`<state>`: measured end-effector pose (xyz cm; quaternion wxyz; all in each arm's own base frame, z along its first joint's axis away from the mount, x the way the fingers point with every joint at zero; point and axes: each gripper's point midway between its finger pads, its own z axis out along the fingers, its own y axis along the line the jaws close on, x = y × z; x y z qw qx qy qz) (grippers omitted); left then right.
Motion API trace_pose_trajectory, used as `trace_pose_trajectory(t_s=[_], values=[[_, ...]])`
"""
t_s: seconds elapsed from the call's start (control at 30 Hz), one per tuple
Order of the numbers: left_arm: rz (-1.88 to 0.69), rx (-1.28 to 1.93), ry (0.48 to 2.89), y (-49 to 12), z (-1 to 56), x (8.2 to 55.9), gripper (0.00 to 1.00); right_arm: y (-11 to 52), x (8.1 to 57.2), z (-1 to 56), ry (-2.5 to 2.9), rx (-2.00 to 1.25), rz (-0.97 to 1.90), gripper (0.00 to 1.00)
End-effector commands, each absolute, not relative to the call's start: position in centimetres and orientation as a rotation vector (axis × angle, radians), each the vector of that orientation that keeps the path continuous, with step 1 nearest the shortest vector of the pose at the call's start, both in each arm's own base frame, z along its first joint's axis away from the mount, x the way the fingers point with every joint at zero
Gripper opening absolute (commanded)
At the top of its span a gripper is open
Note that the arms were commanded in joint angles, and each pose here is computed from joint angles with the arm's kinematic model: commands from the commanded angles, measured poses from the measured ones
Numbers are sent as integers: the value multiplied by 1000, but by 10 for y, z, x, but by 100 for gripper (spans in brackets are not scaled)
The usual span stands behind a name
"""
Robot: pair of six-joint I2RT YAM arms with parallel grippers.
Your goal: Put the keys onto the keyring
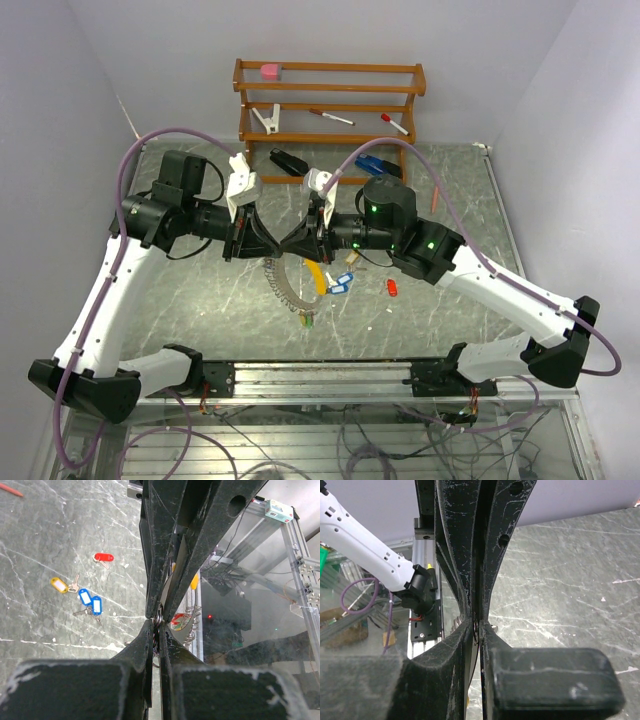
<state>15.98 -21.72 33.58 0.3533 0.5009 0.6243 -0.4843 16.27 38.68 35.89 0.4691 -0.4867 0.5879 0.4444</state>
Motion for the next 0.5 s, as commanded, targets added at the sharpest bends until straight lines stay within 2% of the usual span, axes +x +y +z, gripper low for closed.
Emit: trace_pose_trajectory(t_s=[0.0,0.07,0.33,0.47], values=[[-1260,1316,1551,-218,345,152,7,389,160,364,1413,-1189,1109,8],[-1260,1316,1545,-219,347,152,7,389,160,364,1412,-1191,1110,0],[-1244,1299,1563,-219,349,157,8,391,158,364,1411,-1190,1134,0],[-1256,1286,1577,-219,345,157,15,386,159,376,1376,-1151,1120,0]])
